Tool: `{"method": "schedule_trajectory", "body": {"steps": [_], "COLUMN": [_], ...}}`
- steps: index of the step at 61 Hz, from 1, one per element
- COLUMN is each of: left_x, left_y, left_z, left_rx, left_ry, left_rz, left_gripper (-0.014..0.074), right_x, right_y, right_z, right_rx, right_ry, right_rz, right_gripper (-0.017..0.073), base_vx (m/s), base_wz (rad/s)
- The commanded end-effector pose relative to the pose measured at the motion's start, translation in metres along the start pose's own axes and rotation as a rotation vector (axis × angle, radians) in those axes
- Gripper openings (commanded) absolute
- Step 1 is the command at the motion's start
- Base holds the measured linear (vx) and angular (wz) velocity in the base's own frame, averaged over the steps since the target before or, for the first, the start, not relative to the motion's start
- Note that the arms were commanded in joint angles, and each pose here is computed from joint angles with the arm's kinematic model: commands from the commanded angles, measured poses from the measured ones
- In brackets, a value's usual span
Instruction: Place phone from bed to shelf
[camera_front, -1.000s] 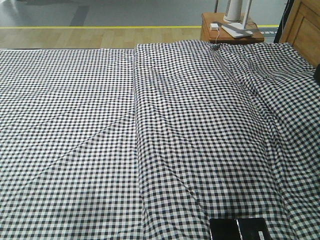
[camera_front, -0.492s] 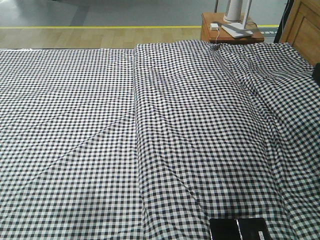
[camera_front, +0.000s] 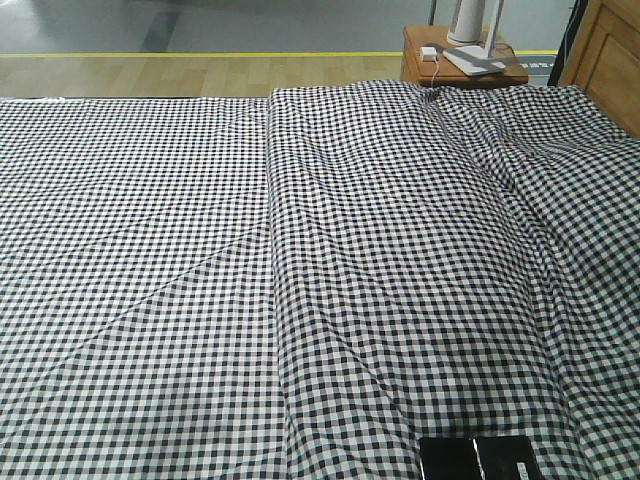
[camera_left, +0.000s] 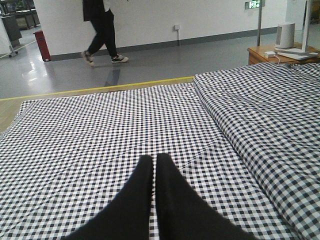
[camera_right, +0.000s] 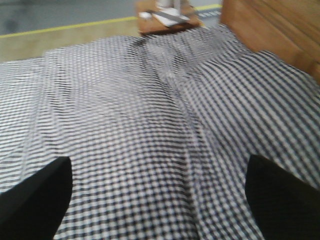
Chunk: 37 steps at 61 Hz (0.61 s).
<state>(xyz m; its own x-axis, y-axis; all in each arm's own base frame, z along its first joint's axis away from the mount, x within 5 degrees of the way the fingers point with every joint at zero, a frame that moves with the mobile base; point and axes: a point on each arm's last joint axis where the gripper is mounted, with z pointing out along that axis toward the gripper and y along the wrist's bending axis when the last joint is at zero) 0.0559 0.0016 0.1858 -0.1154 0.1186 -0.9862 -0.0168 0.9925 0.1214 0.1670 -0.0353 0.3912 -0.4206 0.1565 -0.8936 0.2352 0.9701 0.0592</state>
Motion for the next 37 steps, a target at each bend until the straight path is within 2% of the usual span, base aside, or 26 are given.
{"method": "schedule_trajectory", "body": {"steps": [1, 11, 22, 29, 37], "left_x": [-0.014, -0.014, -0.014, -0.014, -0.014], "left_y": [0.002, 0.002, 0.002, 0.002, 0.002], "left_z": [-0.003, -0.003, -0.003, -0.003, -0.003], "left_rx": [-0.016, -0.016, -0.016, -0.016, -0.016], "left_ry": [-0.1, -0.1, -0.1, -0.1, -0.1], "left_rz": [-0.015, -0.015, -0.015, -0.015, -0.015], "left_gripper": [0.0001, 0.0001, 0.0001, 0.0001, 0.0001], "right_x": [-0.012, -0.001, 0.024, 0.049, 0.079], "right_y": [-0.017, -0.058, -0.094, -0.111, -0.115], "right_z": [0.008, 0.055, 0.115, 0.152, 0.19], "right_rx": [0.093, 0.233, 0.264, 0.222, 0.104], "right_ry": [-0.025, 0.133, 0.291, 0.41, 0.517], "right_rz": [0.007, 0.079, 0.118, 0.155, 0.157], "right_gripper": [0.0651, 0.0647, 0.0642, 0.0638, 0.0632], "base_vx": [0.0, 0.0, 0.0, 0.0, 0.0], "base_wz": [0.0, 0.0, 0.0, 0.0, 0.0]}}
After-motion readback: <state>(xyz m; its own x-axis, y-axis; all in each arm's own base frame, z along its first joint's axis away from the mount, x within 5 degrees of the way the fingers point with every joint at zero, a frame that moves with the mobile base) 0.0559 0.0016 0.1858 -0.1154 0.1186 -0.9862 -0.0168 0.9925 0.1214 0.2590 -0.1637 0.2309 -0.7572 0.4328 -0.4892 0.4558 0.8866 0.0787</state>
